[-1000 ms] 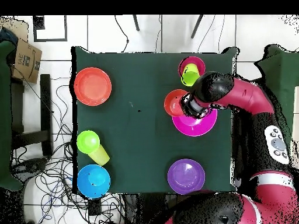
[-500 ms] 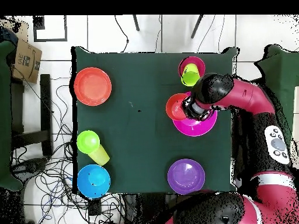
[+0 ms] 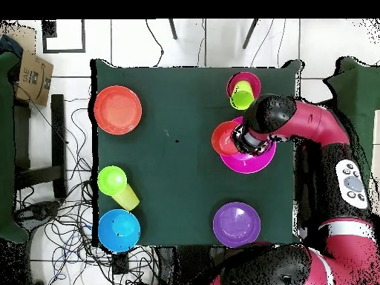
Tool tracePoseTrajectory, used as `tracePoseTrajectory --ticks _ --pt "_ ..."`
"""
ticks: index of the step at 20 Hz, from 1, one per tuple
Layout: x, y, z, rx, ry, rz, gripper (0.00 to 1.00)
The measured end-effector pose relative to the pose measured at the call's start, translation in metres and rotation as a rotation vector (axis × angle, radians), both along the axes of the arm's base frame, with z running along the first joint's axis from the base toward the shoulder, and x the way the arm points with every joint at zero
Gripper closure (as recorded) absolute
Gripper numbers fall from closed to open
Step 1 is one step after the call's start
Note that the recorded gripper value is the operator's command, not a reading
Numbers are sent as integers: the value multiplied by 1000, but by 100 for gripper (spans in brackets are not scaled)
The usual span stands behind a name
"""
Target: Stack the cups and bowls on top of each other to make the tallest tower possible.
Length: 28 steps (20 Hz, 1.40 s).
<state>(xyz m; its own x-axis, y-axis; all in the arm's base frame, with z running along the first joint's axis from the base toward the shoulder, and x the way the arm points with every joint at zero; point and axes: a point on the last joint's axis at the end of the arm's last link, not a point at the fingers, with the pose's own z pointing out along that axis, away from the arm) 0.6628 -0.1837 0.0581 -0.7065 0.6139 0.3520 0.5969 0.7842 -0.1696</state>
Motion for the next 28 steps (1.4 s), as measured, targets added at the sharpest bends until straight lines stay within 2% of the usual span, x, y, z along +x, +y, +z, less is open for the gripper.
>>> tracePoseTrajectory --ticks 16,28 --pt "-15 -14 -11 -73 25 66 100" --pt "-41 -34 -28 -118 -8 97 100"
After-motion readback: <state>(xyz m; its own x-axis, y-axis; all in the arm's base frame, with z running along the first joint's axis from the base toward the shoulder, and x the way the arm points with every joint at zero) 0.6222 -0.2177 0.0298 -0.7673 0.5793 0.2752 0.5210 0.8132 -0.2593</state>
